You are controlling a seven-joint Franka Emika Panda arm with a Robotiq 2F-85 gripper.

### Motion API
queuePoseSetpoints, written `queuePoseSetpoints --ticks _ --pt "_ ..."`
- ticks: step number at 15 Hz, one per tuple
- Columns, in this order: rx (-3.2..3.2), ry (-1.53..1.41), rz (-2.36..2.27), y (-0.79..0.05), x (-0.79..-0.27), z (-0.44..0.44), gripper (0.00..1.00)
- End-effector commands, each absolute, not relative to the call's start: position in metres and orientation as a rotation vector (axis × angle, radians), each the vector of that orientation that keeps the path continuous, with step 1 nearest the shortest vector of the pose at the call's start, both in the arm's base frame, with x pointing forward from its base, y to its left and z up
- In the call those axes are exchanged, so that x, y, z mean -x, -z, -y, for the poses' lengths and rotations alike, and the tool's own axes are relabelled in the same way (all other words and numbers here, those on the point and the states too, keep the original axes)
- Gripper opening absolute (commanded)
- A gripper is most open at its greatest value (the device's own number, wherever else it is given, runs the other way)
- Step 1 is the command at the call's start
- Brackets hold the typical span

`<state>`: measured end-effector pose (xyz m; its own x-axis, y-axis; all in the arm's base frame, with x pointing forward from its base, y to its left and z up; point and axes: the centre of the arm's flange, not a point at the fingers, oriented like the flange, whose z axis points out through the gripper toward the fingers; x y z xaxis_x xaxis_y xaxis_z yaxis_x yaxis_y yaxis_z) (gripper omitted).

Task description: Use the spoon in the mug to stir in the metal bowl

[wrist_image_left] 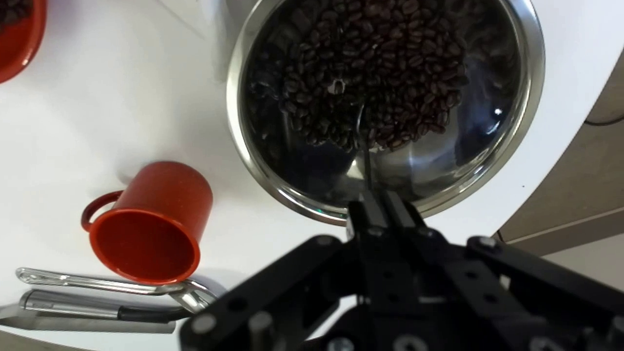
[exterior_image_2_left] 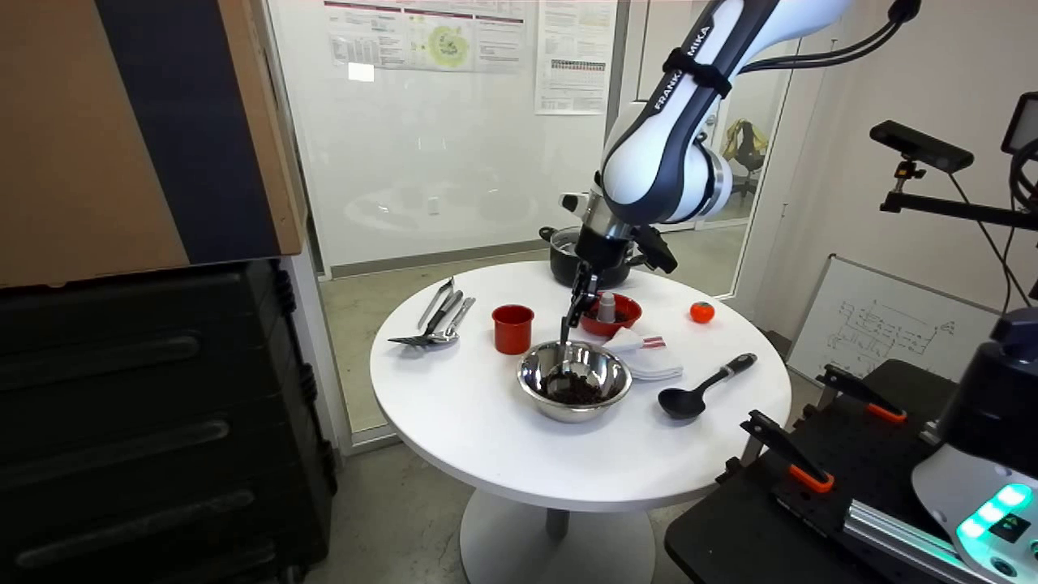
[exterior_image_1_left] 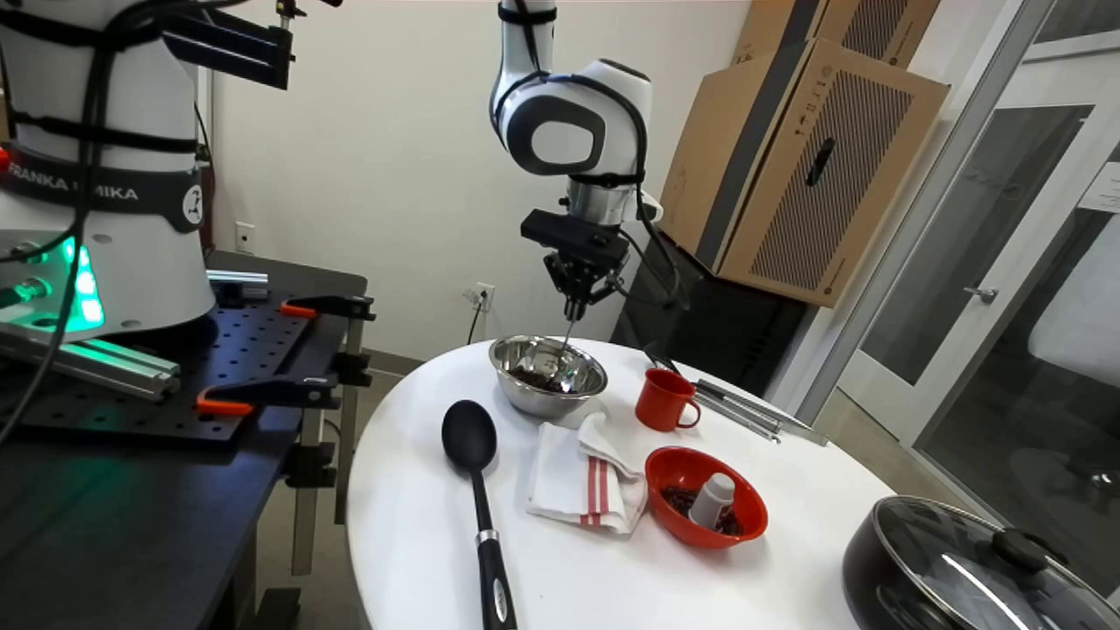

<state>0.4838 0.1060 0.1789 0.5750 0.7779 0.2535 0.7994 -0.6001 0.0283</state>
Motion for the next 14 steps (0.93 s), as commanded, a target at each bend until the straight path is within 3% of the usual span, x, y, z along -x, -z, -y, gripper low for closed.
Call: queuePoseSetpoints --ticks 1,14 --pt "2.706 0.365 1.372 -0.189 -0.477 -0.097 0.01" --pt "2.727 0.581 1.253 -0.269 -0.503 -0.068 0.01"
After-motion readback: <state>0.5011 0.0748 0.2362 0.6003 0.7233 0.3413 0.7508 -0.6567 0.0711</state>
